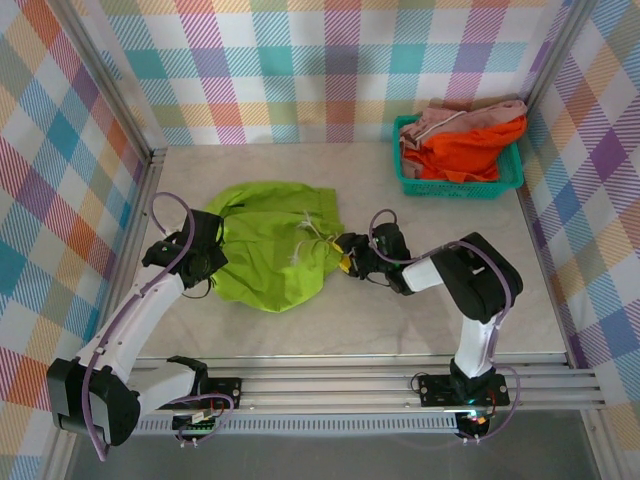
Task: Fold and stack the shorts
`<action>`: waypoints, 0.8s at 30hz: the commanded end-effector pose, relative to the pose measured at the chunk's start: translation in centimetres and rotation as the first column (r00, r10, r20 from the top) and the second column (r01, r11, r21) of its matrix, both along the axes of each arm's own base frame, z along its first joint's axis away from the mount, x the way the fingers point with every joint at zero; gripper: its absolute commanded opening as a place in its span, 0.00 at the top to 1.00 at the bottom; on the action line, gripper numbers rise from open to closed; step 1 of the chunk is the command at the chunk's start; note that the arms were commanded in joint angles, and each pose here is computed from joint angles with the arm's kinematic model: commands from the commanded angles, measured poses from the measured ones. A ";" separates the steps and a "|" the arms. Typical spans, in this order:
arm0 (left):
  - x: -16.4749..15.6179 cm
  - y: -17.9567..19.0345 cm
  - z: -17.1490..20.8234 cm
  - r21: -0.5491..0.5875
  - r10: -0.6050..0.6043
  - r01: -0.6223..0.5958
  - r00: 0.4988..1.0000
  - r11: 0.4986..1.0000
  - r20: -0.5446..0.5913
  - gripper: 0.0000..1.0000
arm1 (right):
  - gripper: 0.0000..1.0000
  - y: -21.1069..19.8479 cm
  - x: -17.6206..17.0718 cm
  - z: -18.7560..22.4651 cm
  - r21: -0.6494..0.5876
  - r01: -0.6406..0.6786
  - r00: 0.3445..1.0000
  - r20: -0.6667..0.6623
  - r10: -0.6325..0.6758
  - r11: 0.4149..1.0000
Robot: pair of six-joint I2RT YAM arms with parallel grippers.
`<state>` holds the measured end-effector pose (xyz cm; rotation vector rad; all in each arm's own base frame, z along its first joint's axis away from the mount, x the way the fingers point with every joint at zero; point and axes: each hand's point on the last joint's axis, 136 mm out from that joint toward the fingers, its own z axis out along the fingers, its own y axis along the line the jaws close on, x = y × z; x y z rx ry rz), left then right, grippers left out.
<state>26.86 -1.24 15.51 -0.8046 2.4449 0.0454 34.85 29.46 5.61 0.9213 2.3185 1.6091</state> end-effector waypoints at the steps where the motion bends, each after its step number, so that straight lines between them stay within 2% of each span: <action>1: 0.0 0.0 0.0 -0.009 -0.009 0.009 1.000 1.000 0.011 1.00 | 0.58 1.3 0.4 2.8 0.122 -0.009 0.997 0.072 0.001 0.993; 2: 0.0 0.1 -0.1 -0.008 -0.008 0.009 1.000 1.000 0.010 1.00 | 0.67 1.2 0.4 2.9 0.131 -0.002 0.997 0.075 -0.008 0.991; 5: 0.0 0.1 0.0 -0.006 -0.010 0.010 1.000 1.000 0.012 1.00 | 0.85 1.0 0.4 3.6 0.128 0.005 0.996 0.088 -0.017 0.992; 9: 0.2 0.2 0.8 -0.004 -0.011 0.011 0.999 1.000 0.032 1.00 | 1.00 0.3 0.4 5.2 0.061 -0.005 0.991 0.132 -0.003 0.998; 11: 0.4 0.6 2.0 0.007 -0.002 0.002 0.998 1.000 0.059 1.00 | 1.00 -0.9 0.7 6.4 -0.006 -0.004 0.988 0.152 0.005 1.000; 14: 0.8 1.4 4.4 0.018 0.001 -0.003 0.994 1.000 0.109 1.00 | 1.00 -3.6 0.9 8.2 -0.178 -0.013 0.986 0.162 0.042 0.984; 18: 1.1 2.3 7.6 0.043 -0.002 -0.005 0.987 0.999 0.158 1.00 | 1.00 -7.4 0.9 11.7 -0.445 -0.032 0.971 0.197 0.133 0.895; 21: 0.8 2.2 9.1 0.039 -0.018 0.011 0.983 0.999 0.183 1.00 | 1.00 -9.2 0.8 13.0 -0.514 -0.059 0.967 0.183 0.177 0.856; 24: 0.3 1.6 9.3 0.006 -0.039 0.038 0.979 0.999 0.198 1.00 | 0.99 -10.3 0.2 12.4 -0.565 -0.097 0.966 0.144 0.214 0.819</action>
